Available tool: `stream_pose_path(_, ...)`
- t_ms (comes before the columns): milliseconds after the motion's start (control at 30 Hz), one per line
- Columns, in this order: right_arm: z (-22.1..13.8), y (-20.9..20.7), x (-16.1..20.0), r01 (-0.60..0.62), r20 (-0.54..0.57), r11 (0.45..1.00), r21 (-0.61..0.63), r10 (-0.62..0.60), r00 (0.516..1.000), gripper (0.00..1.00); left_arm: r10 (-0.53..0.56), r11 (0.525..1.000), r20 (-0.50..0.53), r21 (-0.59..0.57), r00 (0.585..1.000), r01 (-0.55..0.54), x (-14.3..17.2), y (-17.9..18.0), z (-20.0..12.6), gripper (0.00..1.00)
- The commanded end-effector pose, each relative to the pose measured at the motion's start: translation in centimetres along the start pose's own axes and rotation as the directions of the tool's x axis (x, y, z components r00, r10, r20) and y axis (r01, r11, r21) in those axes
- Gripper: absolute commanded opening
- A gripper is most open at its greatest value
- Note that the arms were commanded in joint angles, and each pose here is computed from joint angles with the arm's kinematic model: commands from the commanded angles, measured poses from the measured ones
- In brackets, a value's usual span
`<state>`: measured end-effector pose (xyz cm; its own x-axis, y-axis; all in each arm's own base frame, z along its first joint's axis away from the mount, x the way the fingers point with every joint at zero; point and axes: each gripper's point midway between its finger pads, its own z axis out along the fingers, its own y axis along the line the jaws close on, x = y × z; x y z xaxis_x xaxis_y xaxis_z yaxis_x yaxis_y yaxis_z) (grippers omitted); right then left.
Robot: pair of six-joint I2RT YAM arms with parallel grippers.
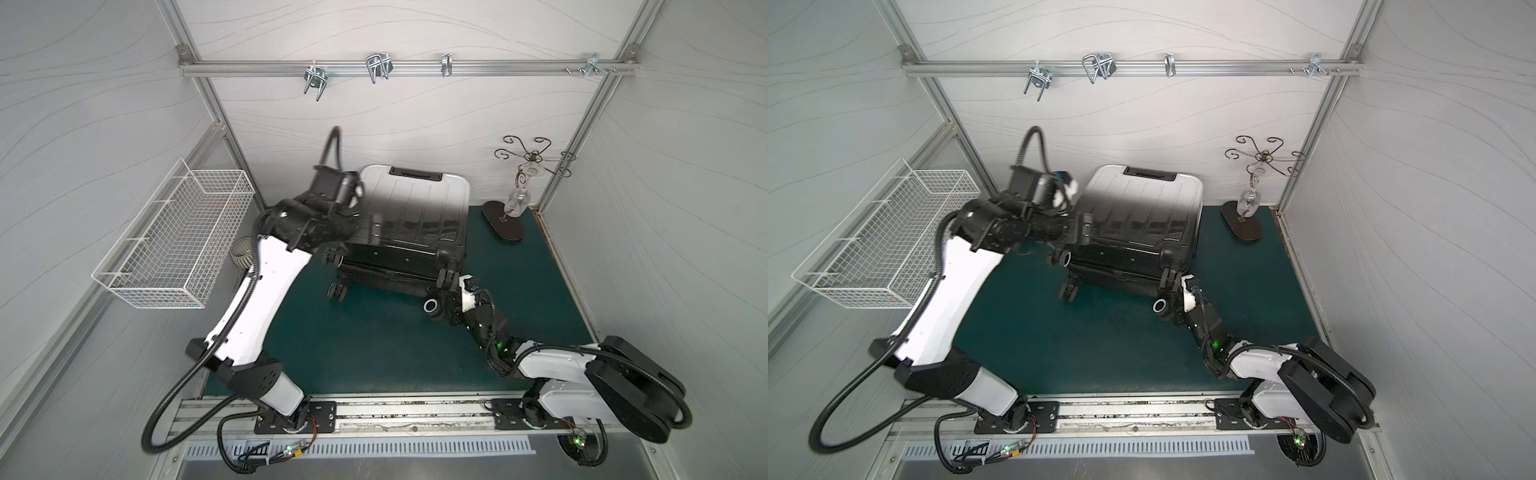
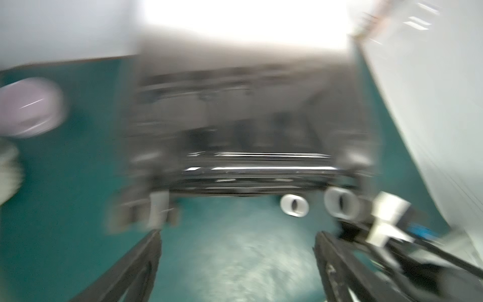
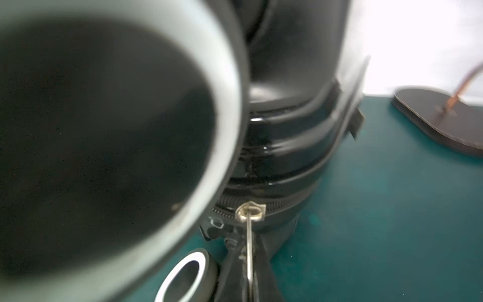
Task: Close the suitcase zippers
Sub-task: Zip the zipper on the suitcase.
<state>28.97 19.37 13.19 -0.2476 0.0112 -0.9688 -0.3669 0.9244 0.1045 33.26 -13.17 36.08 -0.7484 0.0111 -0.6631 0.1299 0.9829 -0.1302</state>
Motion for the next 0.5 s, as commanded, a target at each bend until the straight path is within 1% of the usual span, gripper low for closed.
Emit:
stream_pose_path(0, 0.2, -2.3, -3.8, -0.132, 0.076, 0.991, 0.017, 0.13, 0.989, 0.0, -0.074, 0.989, -0.017, -0.129, 0.997, 0.072, 1.7, 5.9, 1.9, 0.98)
stream_pose_path(67, 0.3, -3.1, -4.4, -0.139, 0.072, 0.99, 0.021, 0.137, 0.988, 0.0, -0.089, 0.991, -0.038, -0.109, 0.995, 0.084, 2.9, 6.8, 3.3, 0.99)
stream_pose_path(133, 0.4, -3.4, -4.6, -0.142, 0.064, 0.99, 0.014, 0.14, 0.988, 0.0, -0.085, 0.995, -0.09, -0.055, 0.992, 0.08, 4.1, 6.2, 5.2, 0.99)
stream_pose_path(200, 0.5, -3.3, -4.4, -0.146, 0.053, 0.989, 0.007, 0.146, 0.988, 0.0, -0.101, 0.988, -0.144, 0.101, 0.984, 0.116, 4.8, 3.4, 6.3, 0.99)
stream_pose_path(233, 0.6, -3.3, -4.2, -0.15, 0.047, 0.989, 0.004, 0.149, 0.988, 0.0, -0.116, 0.973, -0.156, 0.181, 0.981, 0.144, 4.9, 2.0, 6.9, 0.99)
stream_pose_path(267, 0.6, -3.3, -4.1, -0.153, 0.046, 0.988, 0.004, 0.152, 0.987, 0.0, -0.12, 0.964, -0.166, 0.216, 0.979, 0.155, 5.3, 1.2, 7.5, 0.99)
stream_pose_path(367, 0.7, -3.3, -3.9, -0.141, 0.039, 0.99, 0.007, 0.14, 0.989, 0.0, -0.125, 0.97, -0.201, 0.18, 0.972, 0.162, 6.8, 1.7, 9.4, 0.99)
stream_pose_path(433, 0.7, -3.3, -3.9, -0.137, 0.038, 0.991, 0.006, 0.136, 0.99, 0.0, -0.146, 0.962, -0.225, 0.196, 0.963, 0.191, 7.4, 1.0, 10.6, 0.98)
stream_pose_path(467, 0.7, -3.3, -3.9, -0.137, 0.036, 0.991, 0.006, 0.137, 0.99, 0.0, -0.144, 0.964, -0.23, 0.186, 0.962, 0.189, 7.7, 0.6, 11.3, 0.97)
